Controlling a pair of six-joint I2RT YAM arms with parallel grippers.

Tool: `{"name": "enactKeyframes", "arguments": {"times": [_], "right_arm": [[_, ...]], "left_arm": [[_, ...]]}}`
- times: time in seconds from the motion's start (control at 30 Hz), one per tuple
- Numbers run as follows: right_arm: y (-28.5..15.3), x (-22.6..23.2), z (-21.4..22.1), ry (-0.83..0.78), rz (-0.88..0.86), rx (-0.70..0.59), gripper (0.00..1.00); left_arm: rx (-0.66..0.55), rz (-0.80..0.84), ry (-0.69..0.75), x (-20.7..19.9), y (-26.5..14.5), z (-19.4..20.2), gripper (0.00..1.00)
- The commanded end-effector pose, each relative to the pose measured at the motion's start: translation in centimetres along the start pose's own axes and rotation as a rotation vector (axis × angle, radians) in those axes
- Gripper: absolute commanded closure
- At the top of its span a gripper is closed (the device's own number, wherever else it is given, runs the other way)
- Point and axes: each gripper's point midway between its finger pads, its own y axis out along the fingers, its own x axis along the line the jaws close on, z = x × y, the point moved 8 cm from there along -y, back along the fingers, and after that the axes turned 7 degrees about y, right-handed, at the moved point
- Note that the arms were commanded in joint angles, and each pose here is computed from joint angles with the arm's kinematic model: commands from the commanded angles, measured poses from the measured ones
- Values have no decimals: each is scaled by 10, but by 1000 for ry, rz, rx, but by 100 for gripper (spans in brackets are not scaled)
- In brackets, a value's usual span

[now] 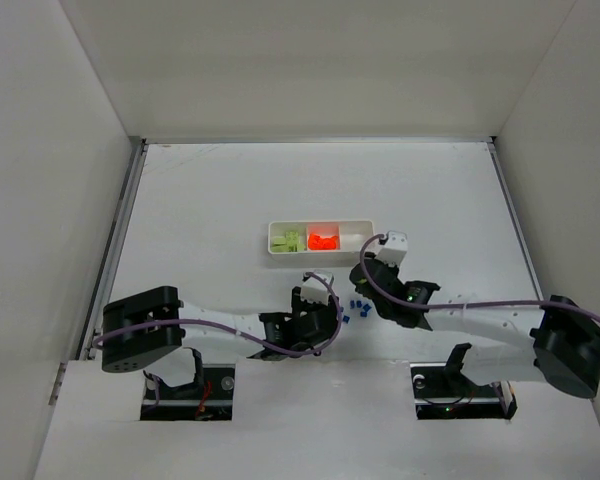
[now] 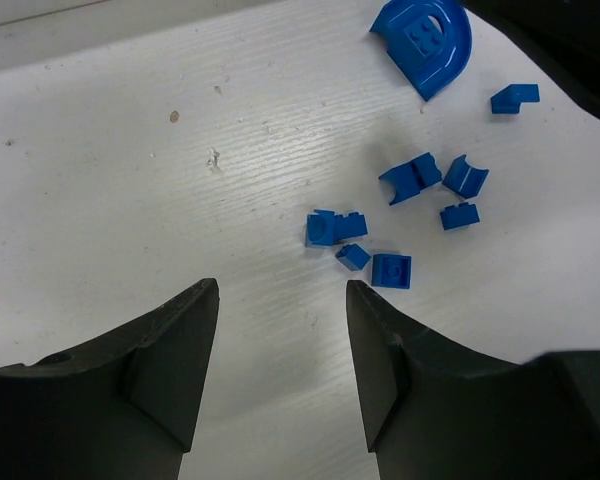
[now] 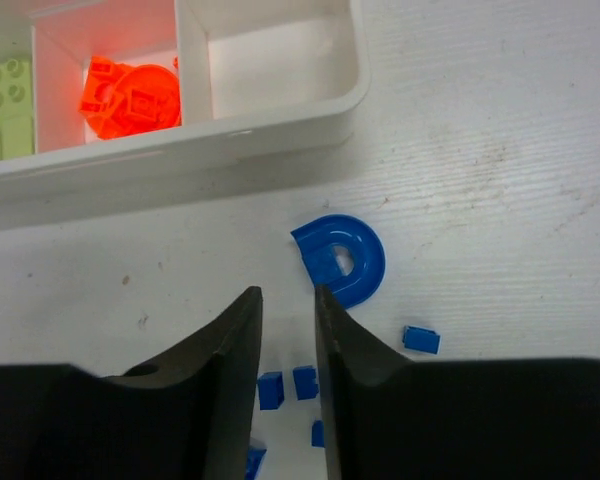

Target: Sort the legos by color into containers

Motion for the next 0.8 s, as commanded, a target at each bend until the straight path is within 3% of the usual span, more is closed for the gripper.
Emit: {"name": "enactKeyframes", "arguments": {"times": [0.0, 0.17, 0.5, 0.77], "right_arm": [[8, 1, -7, -34, 11, 4, 60], [23, 4, 1, -63, -11, 36, 55], [51, 7, 13, -140, 34, 57, 58], [53, 7, 11, -125, 64, 29, 77]], "left_arm": [[-53, 11, -60, -5, -2, -15, 49], [-45, 3, -55, -3, -1, -12, 49], [-40, -2, -58, -1, 0, -9, 49], [-40, 1, -64, 0, -2, -8, 49]]}}
